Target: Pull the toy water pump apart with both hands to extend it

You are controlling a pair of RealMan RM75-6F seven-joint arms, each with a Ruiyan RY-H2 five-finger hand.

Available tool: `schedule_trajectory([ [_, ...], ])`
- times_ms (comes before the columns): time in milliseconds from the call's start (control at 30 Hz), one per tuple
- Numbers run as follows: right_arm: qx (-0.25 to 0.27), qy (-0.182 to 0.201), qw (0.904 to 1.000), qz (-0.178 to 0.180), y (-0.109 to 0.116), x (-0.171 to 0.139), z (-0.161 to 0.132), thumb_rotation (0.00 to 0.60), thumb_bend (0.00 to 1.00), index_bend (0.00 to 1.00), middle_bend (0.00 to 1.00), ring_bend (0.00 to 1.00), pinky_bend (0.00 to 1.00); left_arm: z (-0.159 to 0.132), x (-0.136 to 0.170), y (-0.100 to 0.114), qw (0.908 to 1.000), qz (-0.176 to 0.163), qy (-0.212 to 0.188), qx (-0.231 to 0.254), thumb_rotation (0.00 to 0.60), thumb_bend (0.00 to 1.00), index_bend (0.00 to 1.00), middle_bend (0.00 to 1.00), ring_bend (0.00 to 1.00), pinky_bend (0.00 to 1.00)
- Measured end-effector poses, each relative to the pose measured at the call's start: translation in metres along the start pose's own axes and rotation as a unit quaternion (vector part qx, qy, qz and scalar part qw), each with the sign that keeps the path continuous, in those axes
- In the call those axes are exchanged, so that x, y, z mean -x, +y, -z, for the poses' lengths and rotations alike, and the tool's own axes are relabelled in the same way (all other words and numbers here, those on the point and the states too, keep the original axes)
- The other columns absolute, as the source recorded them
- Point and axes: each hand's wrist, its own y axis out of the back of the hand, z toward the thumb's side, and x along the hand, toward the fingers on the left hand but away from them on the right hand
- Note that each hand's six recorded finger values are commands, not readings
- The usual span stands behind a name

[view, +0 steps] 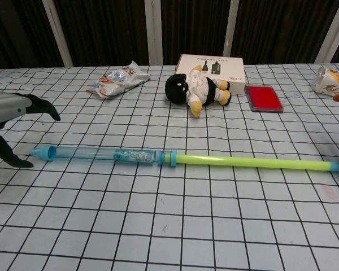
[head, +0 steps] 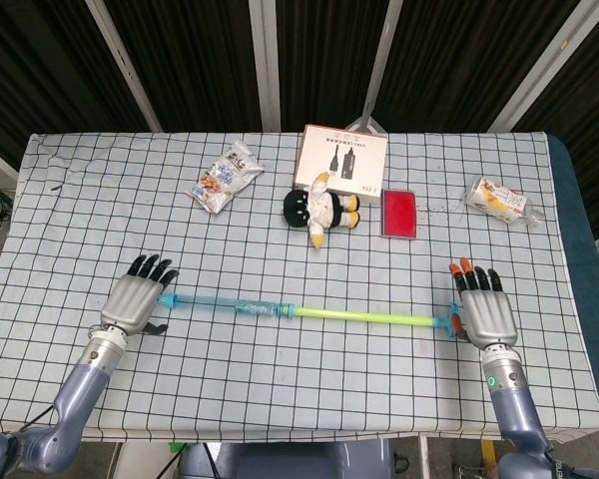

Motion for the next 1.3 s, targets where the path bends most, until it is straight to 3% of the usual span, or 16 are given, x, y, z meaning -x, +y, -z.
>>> schedule_trajectory([
  [200,0.001,-0.016,0.9999,0.000,0.003,-0.002,0.010,0.600,0.47,0.00,0.00,0.00,0.00,0.005,0.007,0.001,0.9999,0.003,0.004,0.016,0.600,0.17,0.17,0.05,0.00,0.00],
  [300,0.002,-0.012,0.9999,0.003,0.005,-0.004,0.012,0.600,0.30,0.00,0.00,0.00,0.00,0.008,0.014,0.004,0.9994,-0.002,0.005,0.033,0.600,0.17,0.16,0.04,0.00,0.00],
  [433,0.009,-0.005,0.9999,0.013,0.007,-0.013,0.016,0.600,0.22,0.00,0.00,0.00,0.00,0.015,0.029,0.007,0.9980,-0.014,0.006,0.062,0.600,0.17,0.12,0.01,0.00,0.00],
  [767,0.020,0.017,0.9980,0.058,0.013,-0.051,0.039,0.600,0.20,0.00,0.00,0.00,0.00,0.039,0.092,0.012,0.9948,-0.060,0.007,0.082,0.600,0.16,0.01,0.00,0.00,0.00],
  [1033,0.031,0.017,0.9873,0.155,0.025,-0.100,0.084,0.600,0.20,0.00,0.00,0.00,0.00,0.077,0.155,0.016,0.9846,-0.142,0.024,0.099,0.600,0.16,0.01,0.00,0.00,0.00],
  [1167,0.038,0.005,0.9829,0.180,0.026,-0.120,0.107,0.600,0.20,0.00,0.00,0.00,0.00,0.102,0.181,0.016,0.9768,-0.172,0.048,0.117,0.600,0.16,0.01,0.00,0.00,0.00],
  [1300,0.054,0.009,0.9802,0.190,0.027,-0.128,0.115,0.600,0.20,0.00,0.00,0.00,0.00,0.123,0.197,0.006,0.9780,-0.167,0.073,0.102,0.600,0.16,0.01,0.00,0.00,0.00],
])
